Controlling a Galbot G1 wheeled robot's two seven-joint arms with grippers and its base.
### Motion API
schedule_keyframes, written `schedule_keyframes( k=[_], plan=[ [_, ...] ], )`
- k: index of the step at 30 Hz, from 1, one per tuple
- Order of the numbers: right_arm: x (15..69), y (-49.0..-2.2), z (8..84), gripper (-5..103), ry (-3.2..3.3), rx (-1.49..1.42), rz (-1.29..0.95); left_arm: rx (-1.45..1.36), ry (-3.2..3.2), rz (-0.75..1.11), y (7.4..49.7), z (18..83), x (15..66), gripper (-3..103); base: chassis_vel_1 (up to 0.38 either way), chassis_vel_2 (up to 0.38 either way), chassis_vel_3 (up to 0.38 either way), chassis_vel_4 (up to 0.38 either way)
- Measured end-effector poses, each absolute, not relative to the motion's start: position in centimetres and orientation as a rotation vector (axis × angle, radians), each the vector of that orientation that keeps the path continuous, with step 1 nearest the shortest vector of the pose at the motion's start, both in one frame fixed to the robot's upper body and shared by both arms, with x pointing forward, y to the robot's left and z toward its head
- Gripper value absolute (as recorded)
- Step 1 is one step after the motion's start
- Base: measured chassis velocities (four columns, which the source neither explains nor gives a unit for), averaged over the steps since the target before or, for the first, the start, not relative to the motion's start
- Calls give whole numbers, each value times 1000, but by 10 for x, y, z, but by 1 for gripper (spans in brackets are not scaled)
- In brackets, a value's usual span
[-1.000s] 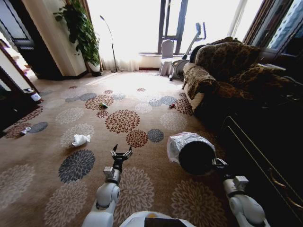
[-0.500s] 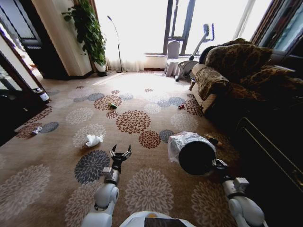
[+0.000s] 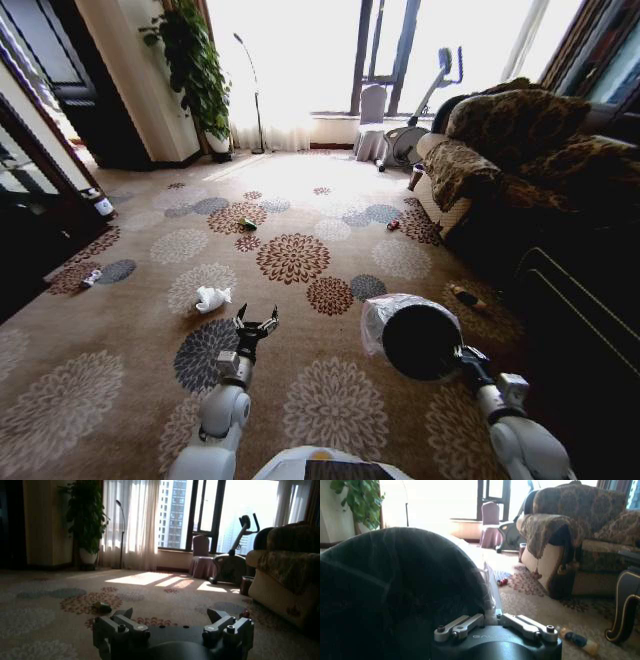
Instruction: Pick up the trash from the ground and place it into the trash bin.
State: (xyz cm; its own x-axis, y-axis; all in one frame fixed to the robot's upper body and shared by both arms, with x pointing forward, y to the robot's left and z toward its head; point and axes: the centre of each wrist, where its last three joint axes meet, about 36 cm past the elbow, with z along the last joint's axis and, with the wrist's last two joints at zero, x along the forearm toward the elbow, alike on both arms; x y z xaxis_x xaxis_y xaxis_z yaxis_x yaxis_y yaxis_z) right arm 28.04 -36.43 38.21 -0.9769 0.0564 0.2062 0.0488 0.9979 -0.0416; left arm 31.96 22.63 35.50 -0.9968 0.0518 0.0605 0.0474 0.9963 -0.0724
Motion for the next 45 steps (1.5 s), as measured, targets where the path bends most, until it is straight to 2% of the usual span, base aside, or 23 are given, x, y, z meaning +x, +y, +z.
schedule_keyframes(
  k=[6, 26, 45],
  plan=[
    [281, -363, 381, 0, -2975, -32, 81, -54, -3067, 113, 233, 353, 317, 97, 0, 0, 0, 0],
    [272, -333, 362, 0, -2821, 124, 66, -31, -3019, 114, 243, 337, 318, 98, 55, 44, -49, -46],
    [282, -311, 358, 0, -2843, 141, -42, -48, -3020, 81, 244, 339, 324, 98, 303, 303, -305, -312]
  ],
)
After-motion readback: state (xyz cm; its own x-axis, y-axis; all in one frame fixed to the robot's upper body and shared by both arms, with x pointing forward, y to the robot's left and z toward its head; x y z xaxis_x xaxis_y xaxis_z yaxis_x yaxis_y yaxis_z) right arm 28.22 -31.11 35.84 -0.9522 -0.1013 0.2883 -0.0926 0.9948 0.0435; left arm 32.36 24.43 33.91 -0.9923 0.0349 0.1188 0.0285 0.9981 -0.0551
